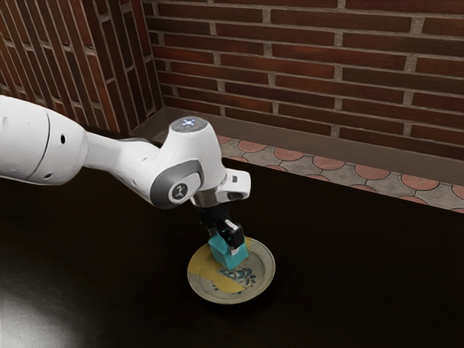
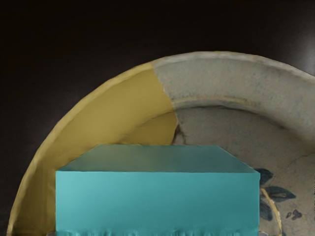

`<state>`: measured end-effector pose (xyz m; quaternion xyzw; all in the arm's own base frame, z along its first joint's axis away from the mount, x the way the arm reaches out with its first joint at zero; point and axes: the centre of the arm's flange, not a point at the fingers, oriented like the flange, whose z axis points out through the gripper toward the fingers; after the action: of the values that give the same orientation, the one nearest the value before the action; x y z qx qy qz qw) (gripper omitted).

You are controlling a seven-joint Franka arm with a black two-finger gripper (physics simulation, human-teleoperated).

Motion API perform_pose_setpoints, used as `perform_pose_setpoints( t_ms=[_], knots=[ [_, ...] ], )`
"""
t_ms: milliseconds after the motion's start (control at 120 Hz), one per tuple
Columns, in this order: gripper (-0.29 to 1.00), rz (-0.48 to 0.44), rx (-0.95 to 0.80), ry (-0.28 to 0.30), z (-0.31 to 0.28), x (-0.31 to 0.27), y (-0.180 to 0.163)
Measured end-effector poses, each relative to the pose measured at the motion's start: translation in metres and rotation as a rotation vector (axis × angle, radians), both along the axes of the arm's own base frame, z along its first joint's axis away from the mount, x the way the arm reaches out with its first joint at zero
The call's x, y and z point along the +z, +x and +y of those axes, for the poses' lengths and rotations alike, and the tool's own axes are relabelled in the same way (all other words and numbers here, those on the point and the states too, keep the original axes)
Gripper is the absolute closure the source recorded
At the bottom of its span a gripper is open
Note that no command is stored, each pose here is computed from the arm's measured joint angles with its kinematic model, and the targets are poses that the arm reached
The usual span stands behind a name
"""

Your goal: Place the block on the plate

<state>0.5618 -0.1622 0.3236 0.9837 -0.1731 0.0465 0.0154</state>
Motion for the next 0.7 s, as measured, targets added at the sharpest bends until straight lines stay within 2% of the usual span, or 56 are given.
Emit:
perform_pose_setpoints(
  t_ms=[150,267,483,700],
  knots=[
    [0.12,-0.010,0.080,-0.010,-0.004,0.010,-0.003],
    [0.07,-0.069,0.152,-0.019,0.006,0.044,0.002],
    [0.02,-0.146,0.318,-0.010,0.074,0.100,0.025],
    [0.01,-0.171,0.405,0.021,0.138,0.195,0.045]
  ],
)
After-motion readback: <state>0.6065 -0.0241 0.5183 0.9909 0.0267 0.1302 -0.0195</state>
